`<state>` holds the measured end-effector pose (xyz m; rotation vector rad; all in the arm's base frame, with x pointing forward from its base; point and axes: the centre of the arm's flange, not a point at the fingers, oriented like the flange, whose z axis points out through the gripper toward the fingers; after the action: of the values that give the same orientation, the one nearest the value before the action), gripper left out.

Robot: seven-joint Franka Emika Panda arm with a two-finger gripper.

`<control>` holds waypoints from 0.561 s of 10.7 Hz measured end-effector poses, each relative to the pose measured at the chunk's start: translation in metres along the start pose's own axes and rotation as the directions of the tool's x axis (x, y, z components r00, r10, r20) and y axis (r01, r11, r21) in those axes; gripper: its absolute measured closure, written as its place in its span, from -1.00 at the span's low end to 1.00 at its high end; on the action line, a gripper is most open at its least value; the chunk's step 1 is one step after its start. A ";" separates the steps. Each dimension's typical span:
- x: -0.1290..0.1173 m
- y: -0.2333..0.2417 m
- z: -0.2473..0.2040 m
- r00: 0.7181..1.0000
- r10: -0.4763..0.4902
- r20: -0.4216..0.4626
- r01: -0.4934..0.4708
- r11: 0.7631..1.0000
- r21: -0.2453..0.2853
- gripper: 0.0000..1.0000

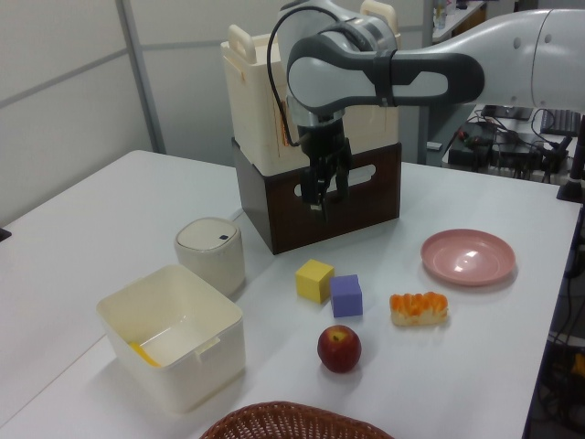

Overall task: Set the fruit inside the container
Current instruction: 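Move the open gripper from the container toward the red apple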

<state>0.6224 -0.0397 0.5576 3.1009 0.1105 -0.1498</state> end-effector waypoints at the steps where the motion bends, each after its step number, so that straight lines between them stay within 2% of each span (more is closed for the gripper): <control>1: 0.001 -0.004 0.005 1.000 -0.011 0.010 0.011 1.000 0.002 -1.00; 3: 0.002 -0.015 0.018 0.999 -0.030 0.042 0.030 1.000 0.005 -1.00; 6: -0.002 -0.035 0.043 0.986 -0.064 0.152 0.062 0.998 0.018 -1.00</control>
<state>0.6137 -0.0061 0.5139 3.0863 0.2037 -0.3897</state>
